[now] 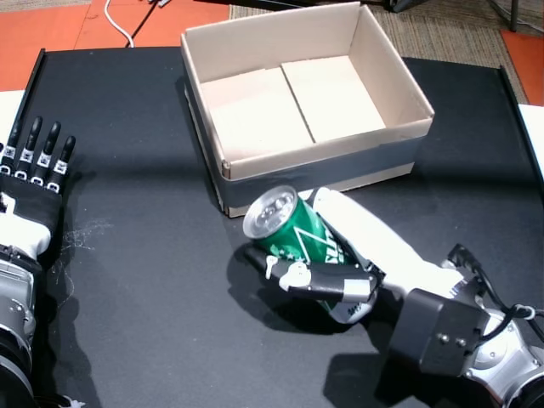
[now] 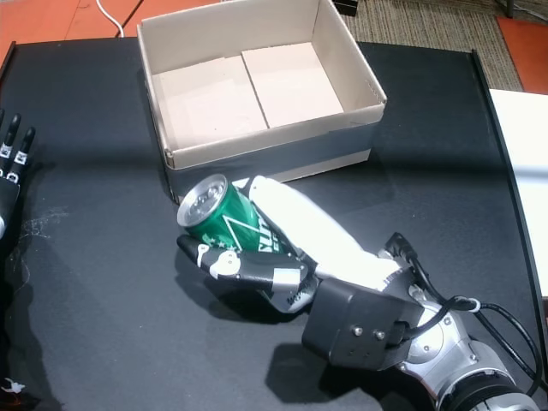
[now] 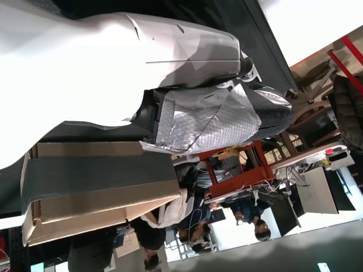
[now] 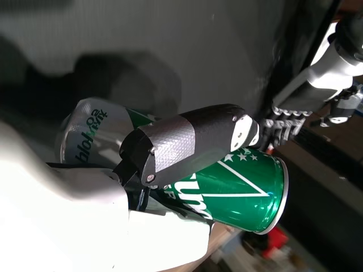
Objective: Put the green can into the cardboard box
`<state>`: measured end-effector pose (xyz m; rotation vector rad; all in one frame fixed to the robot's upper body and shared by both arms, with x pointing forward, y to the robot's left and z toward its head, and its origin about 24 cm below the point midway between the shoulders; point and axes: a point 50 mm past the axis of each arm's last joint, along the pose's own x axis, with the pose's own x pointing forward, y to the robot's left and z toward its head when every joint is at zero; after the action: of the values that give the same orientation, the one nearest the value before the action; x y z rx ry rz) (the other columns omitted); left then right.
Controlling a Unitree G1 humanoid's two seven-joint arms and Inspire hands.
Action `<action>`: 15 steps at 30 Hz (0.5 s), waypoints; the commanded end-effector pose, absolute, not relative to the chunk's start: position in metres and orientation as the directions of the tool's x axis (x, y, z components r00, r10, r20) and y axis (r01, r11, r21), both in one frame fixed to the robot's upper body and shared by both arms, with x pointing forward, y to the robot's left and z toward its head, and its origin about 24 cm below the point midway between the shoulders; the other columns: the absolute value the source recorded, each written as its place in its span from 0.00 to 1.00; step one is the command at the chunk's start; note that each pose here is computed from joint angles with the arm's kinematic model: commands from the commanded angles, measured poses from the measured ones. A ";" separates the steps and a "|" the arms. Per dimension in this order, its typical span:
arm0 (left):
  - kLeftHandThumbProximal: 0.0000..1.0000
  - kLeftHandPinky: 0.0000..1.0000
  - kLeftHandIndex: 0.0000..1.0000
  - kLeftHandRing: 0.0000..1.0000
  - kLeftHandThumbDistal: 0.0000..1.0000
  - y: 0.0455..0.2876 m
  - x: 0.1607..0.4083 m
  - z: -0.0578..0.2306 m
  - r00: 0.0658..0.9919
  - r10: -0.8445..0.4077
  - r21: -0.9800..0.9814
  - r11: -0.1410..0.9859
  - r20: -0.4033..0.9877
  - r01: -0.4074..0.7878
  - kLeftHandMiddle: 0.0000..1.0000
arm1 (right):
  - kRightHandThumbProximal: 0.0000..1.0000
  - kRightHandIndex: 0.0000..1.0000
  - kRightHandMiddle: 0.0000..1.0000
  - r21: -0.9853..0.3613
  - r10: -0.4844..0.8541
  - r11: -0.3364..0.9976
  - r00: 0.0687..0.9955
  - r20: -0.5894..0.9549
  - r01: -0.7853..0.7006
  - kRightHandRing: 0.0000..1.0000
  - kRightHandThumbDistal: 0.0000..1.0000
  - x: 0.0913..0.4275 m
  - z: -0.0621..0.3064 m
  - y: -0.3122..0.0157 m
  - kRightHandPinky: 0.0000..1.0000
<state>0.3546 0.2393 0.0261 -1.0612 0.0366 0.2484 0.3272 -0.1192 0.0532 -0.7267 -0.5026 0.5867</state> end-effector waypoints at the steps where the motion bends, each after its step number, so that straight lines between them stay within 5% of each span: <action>1: 1.00 0.99 0.79 0.87 0.00 0.238 0.355 0.026 0.973 0.177 -0.853 0.476 -0.145 -0.214 0.78 | 0.38 0.01 0.04 -0.745 0.670 0.635 0.627 0.396 -0.207 0.12 0.00 0.337 0.094 -0.113 0.33; 4: 1.00 1.00 0.78 0.87 0.00 0.237 0.354 0.025 0.974 0.176 -0.852 0.477 -0.146 -0.214 0.77 | 0.25 0.00 0.00 -0.719 0.645 0.692 0.507 0.572 -0.069 0.07 0.05 0.340 0.133 -0.112 0.26; 7: 1.00 1.00 0.76 0.86 0.00 0.236 0.354 0.024 0.974 0.174 -0.853 0.476 -0.147 -0.213 0.76 | 0.26 0.00 0.00 -0.647 0.584 0.761 0.386 0.714 0.046 0.00 0.06 0.340 0.163 -0.112 0.23; 9: 1.00 0.99 0.76 0.85 0.00 0.236 0.354 0.024 0.974 0.173 -0.852 0.477 -0.149 -0.215 0.75 | 0.22 0.00 0.00 -0.609 0.548 0.784 0.329 0.769 0.117 0.02 0.16 0.341 0.176 -0.114 0.21; 13: 1.00 0.99 0.75 0.84 0.00 0.235 0.354 0.024 0.972 0.175 -0.848 0.480 -0.160 -0.226 0.74 | 0.29 0.00 0.00 -0.522 0.465 0.826 0.267 0.844 0.211 0.00 0.22 0.343 0.190 -0.118 0.18; 15: 1.00 1.00 0.75 0.84 0.00 0.235 0.355 0.024 0.971 0.176 -0.845 0.483 -0.164 -0.231 0.75 | 0.25 0.00 0.00 -0.464 0.413 0.842 0.224 0.883 0.276 0.00 0.24 0.345 0.196 -0.119 0.17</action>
<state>0.3550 0.2360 0.0252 -1.0555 0.0459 0.2417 0.3428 -0.1169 0.1818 -0.6265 -1.2995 0.1696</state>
